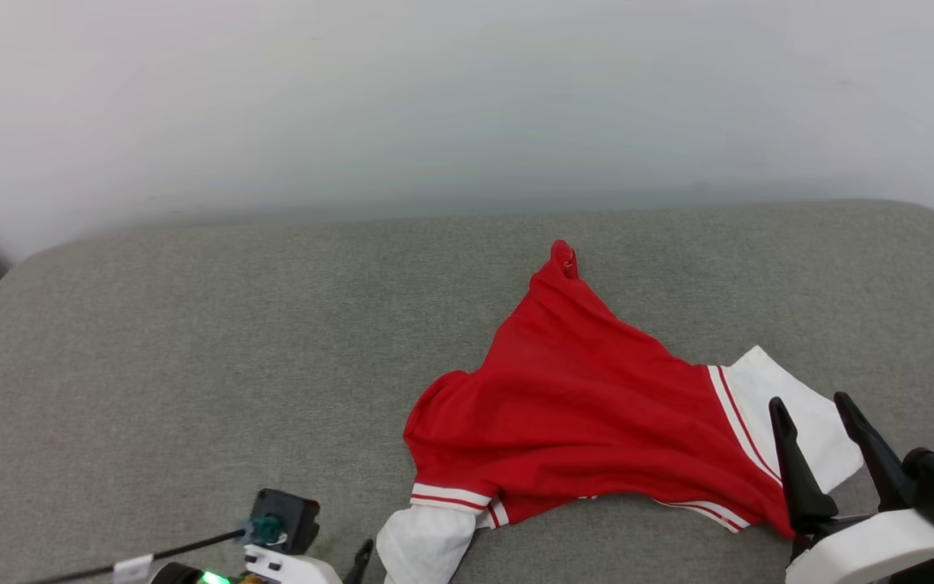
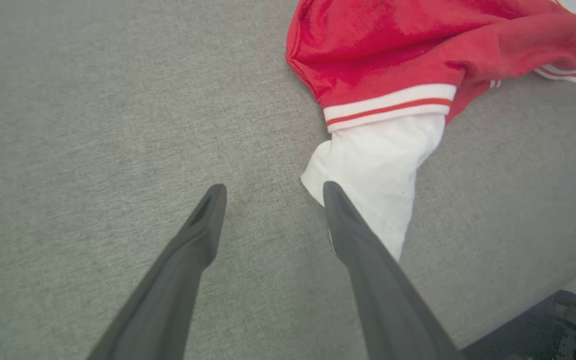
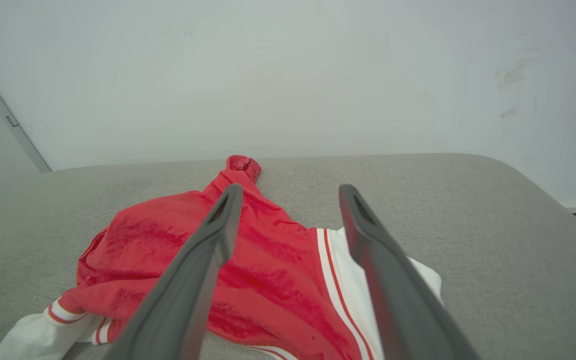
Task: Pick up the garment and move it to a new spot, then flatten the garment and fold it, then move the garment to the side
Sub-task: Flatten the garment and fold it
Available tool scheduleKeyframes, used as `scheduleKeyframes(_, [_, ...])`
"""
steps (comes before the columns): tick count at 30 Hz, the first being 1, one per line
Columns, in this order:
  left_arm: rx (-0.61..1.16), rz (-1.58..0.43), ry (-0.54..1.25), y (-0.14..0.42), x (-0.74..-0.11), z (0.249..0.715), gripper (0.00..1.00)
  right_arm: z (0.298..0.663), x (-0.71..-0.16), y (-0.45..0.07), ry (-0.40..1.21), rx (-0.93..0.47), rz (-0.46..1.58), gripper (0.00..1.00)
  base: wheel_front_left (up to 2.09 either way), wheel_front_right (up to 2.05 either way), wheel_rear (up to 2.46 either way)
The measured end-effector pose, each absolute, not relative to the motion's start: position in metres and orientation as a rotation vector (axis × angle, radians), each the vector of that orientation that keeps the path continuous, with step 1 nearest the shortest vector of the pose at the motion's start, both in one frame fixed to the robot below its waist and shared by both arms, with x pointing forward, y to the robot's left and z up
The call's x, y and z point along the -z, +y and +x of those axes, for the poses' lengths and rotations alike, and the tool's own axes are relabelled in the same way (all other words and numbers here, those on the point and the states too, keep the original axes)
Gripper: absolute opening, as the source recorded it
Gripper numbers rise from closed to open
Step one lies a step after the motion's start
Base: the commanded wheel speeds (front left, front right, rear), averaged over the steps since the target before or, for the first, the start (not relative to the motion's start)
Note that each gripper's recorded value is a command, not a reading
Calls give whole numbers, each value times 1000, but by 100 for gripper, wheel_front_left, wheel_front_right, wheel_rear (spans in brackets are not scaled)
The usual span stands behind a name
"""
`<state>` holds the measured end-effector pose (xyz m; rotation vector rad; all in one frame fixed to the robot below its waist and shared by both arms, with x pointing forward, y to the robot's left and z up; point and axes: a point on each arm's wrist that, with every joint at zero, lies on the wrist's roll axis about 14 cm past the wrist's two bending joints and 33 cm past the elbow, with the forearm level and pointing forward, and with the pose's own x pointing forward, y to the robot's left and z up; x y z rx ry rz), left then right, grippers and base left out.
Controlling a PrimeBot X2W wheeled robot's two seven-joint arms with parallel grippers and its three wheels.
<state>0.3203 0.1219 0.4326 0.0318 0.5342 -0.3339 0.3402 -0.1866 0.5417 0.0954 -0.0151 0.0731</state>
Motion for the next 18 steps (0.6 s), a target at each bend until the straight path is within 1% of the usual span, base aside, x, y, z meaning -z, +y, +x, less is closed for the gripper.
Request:
scheduleKeyframes(6, [521, 126, 795, 94, -401, 292, 100, 336, -539, -191, 0, -55, 89, 100, 0, 0, 0])
scheduleKeyframes(8, [589, 179, 860, 81, -392, 294, 100, 340, -538, -196, 5, -44, 83, 100, 0, 0, 0])
scheduleKeyframes(17, [714, 268, 1009, 58, -364, 296, 100, 349, -526, -208, 42, -3, 92, 100, 0, 0, 0])
scheduleKeyframes(18, [718, 261, 1024, 57, -362, 295, 82, 349, -526, -210, 43, 3, 91, 100, 0, 0, 0])
